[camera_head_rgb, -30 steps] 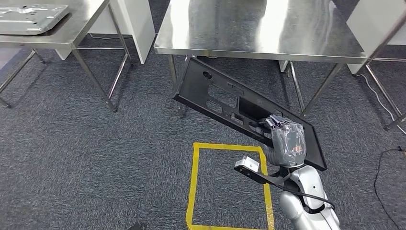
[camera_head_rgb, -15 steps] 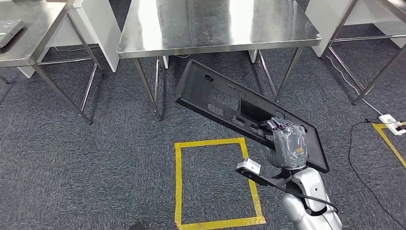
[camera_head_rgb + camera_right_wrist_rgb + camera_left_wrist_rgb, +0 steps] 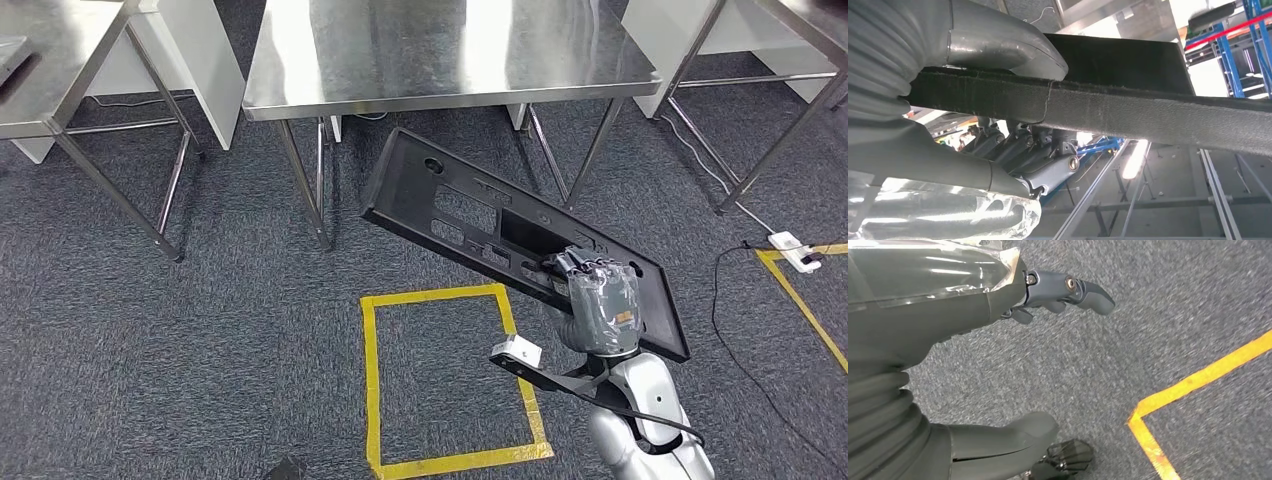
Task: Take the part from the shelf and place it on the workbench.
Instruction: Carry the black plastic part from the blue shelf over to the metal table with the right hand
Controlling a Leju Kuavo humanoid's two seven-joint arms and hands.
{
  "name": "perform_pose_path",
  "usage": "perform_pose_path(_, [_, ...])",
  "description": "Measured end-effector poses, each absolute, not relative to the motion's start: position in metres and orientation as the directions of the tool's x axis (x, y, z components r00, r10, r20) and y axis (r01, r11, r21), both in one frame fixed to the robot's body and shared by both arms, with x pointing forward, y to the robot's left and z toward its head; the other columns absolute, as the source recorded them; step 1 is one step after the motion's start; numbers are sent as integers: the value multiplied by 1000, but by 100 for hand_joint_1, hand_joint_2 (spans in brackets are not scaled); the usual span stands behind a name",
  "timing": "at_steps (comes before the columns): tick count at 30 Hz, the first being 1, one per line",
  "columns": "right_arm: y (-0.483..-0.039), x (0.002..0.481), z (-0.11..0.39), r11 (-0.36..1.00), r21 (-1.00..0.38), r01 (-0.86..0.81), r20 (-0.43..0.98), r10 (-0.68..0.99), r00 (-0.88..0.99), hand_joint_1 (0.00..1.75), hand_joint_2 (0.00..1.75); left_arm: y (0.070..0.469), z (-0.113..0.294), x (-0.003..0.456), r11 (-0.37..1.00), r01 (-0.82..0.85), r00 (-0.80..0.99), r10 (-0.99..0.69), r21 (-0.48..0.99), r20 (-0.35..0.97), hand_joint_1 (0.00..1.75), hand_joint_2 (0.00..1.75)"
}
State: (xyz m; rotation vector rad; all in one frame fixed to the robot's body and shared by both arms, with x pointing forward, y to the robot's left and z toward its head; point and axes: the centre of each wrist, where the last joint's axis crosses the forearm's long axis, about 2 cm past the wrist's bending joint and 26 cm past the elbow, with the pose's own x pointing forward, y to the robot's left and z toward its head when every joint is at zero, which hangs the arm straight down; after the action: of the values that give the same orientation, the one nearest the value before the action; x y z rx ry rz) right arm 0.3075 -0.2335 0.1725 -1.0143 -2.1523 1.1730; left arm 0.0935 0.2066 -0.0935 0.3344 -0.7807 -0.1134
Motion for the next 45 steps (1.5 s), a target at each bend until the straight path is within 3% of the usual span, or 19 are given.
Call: perform_pose_path(45, [-235,305,169,363,-854,371,74,793,-605,150,175,209,-95,93,957,12,754,-198,289,626,0,175])
